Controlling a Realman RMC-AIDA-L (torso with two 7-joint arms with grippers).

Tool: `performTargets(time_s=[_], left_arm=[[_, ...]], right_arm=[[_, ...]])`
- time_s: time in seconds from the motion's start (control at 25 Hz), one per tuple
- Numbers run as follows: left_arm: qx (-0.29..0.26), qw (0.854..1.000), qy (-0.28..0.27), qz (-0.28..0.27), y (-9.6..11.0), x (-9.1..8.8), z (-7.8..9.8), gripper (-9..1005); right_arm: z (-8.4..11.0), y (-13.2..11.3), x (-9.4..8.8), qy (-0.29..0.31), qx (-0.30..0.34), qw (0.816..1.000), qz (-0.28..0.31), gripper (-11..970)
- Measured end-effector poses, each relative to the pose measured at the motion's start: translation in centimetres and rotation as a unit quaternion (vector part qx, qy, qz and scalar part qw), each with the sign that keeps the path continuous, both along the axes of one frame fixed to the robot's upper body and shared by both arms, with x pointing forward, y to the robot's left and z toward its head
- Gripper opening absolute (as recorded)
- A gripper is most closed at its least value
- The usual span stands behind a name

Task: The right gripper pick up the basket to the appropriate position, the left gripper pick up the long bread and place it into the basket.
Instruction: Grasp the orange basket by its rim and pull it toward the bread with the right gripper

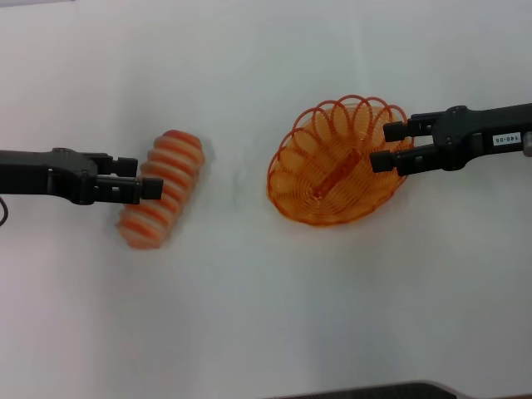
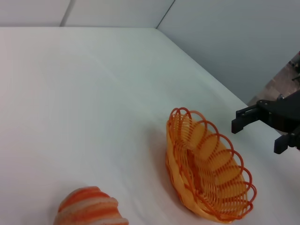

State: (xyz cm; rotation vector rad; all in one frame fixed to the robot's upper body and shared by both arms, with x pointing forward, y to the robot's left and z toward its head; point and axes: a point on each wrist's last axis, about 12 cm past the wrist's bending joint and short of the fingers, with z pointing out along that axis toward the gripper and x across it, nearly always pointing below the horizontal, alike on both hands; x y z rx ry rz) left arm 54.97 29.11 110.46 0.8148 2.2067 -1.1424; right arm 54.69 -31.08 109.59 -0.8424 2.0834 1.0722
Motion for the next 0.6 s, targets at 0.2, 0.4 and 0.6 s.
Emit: performTargets(time_s=[0.2,0.4,0.6], left_arm=[[0.000,1.000,0.000,0.000,-0.01,-0.01,0.00,843],[-0.001,1.000,0.000,-0.001,-0.02,-0.02,0.01,843],[0.000,1.000,0.000,-0.001,-0.04,0.03,0.04,842]], right_arm=[[0.02,0.04,-0.03,0.002,0.002,1.000,0.001,860],[0.07,0.10,0.03,0.002,0.001,1.000,0.002,861],[0.10,0.13,0.10,0.001,0.001,1.000,0.002,860]])
